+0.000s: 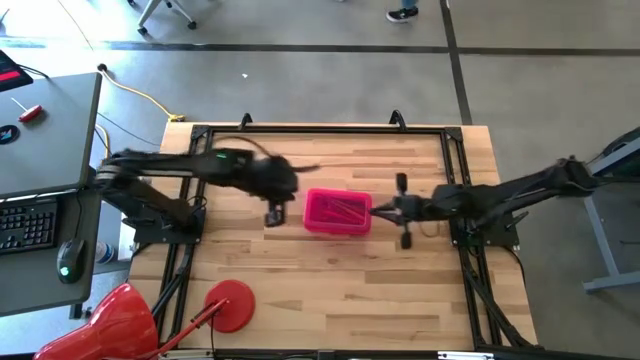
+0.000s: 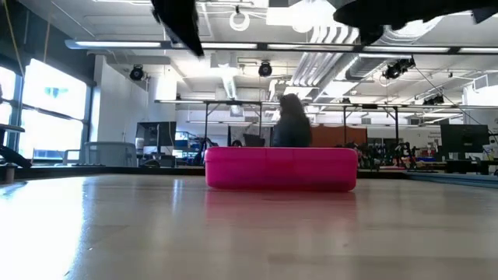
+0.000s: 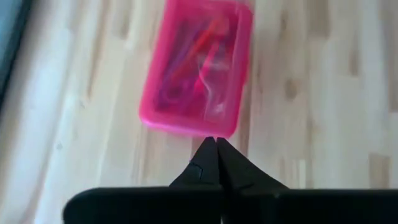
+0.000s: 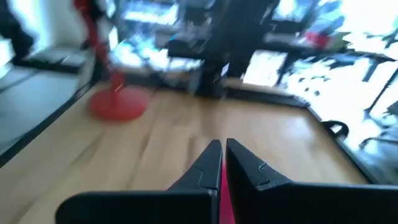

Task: Pick & place school supplies into a supply box
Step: Return to home position

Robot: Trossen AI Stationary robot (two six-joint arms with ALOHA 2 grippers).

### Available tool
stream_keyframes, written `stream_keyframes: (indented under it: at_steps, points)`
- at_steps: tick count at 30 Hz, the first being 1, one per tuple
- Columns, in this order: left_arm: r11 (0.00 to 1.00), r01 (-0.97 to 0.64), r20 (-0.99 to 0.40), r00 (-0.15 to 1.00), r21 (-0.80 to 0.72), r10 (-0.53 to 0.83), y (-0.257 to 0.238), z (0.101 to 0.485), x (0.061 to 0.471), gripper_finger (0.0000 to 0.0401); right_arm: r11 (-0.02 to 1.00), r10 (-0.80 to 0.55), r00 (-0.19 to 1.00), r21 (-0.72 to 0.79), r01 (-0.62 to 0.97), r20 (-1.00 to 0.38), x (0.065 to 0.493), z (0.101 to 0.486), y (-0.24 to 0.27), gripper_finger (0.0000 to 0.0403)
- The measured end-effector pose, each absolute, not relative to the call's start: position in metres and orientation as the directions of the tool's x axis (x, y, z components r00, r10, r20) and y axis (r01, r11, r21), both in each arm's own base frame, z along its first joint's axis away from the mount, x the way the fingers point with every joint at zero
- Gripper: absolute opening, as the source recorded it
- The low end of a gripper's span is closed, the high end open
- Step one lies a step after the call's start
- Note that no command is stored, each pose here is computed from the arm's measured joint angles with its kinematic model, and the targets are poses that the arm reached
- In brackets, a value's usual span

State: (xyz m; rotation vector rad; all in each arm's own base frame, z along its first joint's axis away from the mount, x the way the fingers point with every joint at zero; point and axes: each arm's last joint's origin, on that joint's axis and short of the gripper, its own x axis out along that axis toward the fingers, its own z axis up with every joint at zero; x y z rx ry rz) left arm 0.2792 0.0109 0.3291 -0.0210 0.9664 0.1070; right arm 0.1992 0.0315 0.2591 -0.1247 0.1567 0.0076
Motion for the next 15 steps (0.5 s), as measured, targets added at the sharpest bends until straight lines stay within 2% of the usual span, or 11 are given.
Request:
stream_keyframes:
  at_steps: [2,4,8,11,15]
  points:
    - [0.990,-0.132,-0.776,0.620,0.040,0.114,0.011,0.344,0.255,0.0025,0.993,0.013,0.977,-0.110,-0.037,-0.211,0.183,0.260,0.032,0.0000]
    - [0.983,-0.176,-0.723,0.673,0.048,0.156,0.011,0.351,0.232,0.0032,0.994,-0.036,0.970,-0.104,0.011,-0.239,0.167,0.263,0.031,0.0000]
    - [0.971,-0.230,-0.643,0.735,0.062,0.215,0.012,0.340,0.184,0.0032,0.986,-0.140,0.963,-0.125,0.113,-0.229,0.145,0.267,0.028,0.0000]
    - [0.985,-0.164,-0.590,0.791,0.051,0.162,0.009,0.315,0.150,0.0023,0.987,-0.099,0.975,-0.146,0.071,-0.197,0.135,0.258,0.028,0.0000]
    - [0.994,-0.091,-0.336,0.940,-0.067,0.064,0.005,0.286,0.129,0.0021,0.992,-0.031,0.989,-0.129,0.012,-0.146,0.126,0.232,0.028,0.0000]
